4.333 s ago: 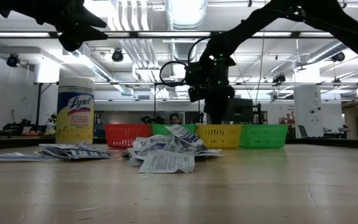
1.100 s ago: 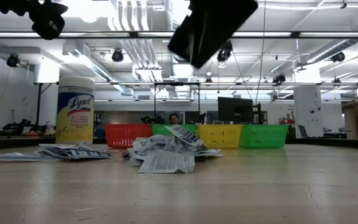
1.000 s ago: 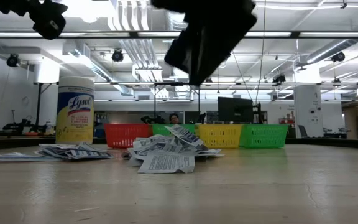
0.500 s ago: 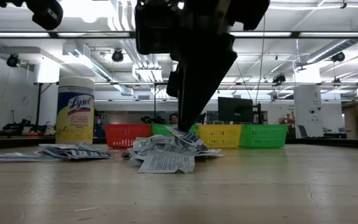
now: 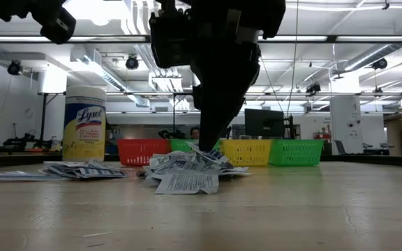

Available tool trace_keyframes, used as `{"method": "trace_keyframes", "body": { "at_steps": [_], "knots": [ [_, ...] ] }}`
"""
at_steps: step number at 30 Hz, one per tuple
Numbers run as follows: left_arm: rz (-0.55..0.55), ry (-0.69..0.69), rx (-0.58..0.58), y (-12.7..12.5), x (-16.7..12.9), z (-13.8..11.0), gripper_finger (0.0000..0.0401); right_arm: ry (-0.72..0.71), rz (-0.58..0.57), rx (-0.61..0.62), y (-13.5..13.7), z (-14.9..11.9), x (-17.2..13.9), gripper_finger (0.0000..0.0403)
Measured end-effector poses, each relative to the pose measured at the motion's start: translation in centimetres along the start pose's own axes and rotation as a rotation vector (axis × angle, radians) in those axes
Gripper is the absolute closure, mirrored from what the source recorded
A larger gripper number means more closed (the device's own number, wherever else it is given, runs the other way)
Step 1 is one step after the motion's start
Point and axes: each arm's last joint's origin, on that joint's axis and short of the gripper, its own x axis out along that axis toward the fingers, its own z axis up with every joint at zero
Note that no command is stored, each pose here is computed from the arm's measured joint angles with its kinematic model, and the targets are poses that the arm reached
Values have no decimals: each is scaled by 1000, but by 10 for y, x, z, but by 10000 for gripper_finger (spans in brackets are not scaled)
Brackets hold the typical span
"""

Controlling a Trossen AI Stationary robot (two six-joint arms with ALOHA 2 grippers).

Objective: Pick & Place First Aid Supplies
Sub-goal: Put the alcohol pad into the yellow bin

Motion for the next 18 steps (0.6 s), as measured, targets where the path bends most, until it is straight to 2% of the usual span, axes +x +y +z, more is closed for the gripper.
{"method": "trace_keyframes", "body": {
  "at_steps": [5,18],
  "knots": [
    [-7,-21,18,-3,-4,1,226,28,-11,66,-2,-3,10,296],
    [-5,0,4,-3,-5,-2,227,67,-30,148,-5,-4,33,310]
  ]
}}
